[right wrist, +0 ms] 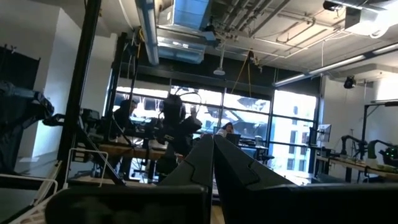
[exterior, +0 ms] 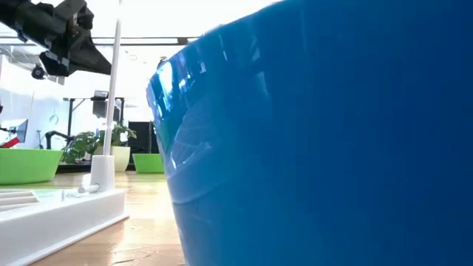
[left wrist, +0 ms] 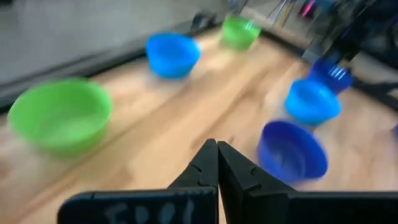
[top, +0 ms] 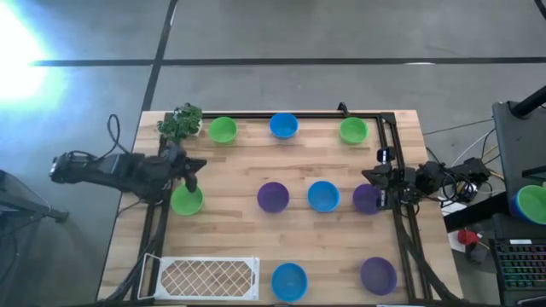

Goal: Pick & Place Mini bowls
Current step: Put the bottom green bowl on the shelf

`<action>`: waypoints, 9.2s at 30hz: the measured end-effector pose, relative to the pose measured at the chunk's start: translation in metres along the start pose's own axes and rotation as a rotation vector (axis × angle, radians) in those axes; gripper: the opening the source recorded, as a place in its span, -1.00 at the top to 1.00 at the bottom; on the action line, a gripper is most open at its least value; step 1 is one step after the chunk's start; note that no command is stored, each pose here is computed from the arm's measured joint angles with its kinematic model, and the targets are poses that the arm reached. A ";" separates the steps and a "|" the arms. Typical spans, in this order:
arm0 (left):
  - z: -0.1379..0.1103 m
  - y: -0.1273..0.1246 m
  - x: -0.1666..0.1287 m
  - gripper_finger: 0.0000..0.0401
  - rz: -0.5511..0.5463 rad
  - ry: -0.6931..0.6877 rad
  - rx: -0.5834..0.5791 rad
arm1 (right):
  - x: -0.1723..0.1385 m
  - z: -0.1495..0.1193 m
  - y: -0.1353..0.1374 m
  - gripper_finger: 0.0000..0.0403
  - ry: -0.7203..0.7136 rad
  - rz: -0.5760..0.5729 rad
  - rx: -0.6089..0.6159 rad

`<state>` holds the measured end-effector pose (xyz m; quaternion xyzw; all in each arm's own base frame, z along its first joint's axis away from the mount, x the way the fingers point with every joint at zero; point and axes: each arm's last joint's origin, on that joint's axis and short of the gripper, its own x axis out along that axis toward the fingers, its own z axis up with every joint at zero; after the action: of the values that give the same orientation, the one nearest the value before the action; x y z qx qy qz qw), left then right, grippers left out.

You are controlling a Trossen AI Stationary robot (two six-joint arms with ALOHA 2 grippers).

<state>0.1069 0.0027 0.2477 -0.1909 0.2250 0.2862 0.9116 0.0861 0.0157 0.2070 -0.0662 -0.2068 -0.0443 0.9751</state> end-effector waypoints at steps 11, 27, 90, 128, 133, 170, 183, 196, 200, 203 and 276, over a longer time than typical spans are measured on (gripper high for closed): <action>0.035 -0.015 -0.020 1.00 0.271 0.433 -0.015 | 0.000 -0.001 0.000 0.96 0.007 0.002 0.005; 0.043 -0.027 -0.016 0.92 0.362 0.566 -0.079 | 0.000 -0.001 0.000 0.96 0.007 0.002 -0.025; -0.060 -0.031 0.072 0.56 0.216 0.867 -0.218 | 0.000 -0.004 0.001 0.96 0.043 0.013 -0.037; -0.036 -0.104 0.011 1.00 -0.083 0.831 0.011 | 0.000 -0.005 0.001 0.96 0.045 0.014 -0.035; -0.037 -0.118 -0.004 1.00 -0.147 0.798 0.083 | 0.000 -0.005 0.001 0.96 0.045 0.013 -0.035; -0.117 -0.239 -0.065 1.00 0.013 1.057 0.070 | 0.000 -0.005 0.001 0.96 0.049 0.015 -0.039; -0.134 -0.246 -0.066 1.00 0.006 1.145 0.038 | 0.000 -0.007 0.002 0.96 0.069 0.020 -0.046; -0.139 -0.247 -0.067 1.00 0.038 1.198 0.023 | 0.000 -0.007 0.002 0.96 0.068 0.020 -0.045; -0.139 -0.246 -0.067 1.00 0.057 1.197 -0.004 | 0.000 -0.007 0.002 0.96 0.068 0.020 -0.045; -0.140 -0.246 -0.067 1.00 0.073 1.192 -0.028 | 0.000 -0.007 0.002 0.96 0.068 0.020 -0.045; -0.156 -0.215 -0.063 0.69 0.331 1.440 -0.110 | 0.000 -0.007 0.002 0.96 0.067 0.020 -0.046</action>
<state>0.1444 -0.2633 0.1987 -0.3403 0.7786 0.2348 0.4721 0.0887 0.0165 0.2006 -0.0891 -0.1722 -0.0414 0.9802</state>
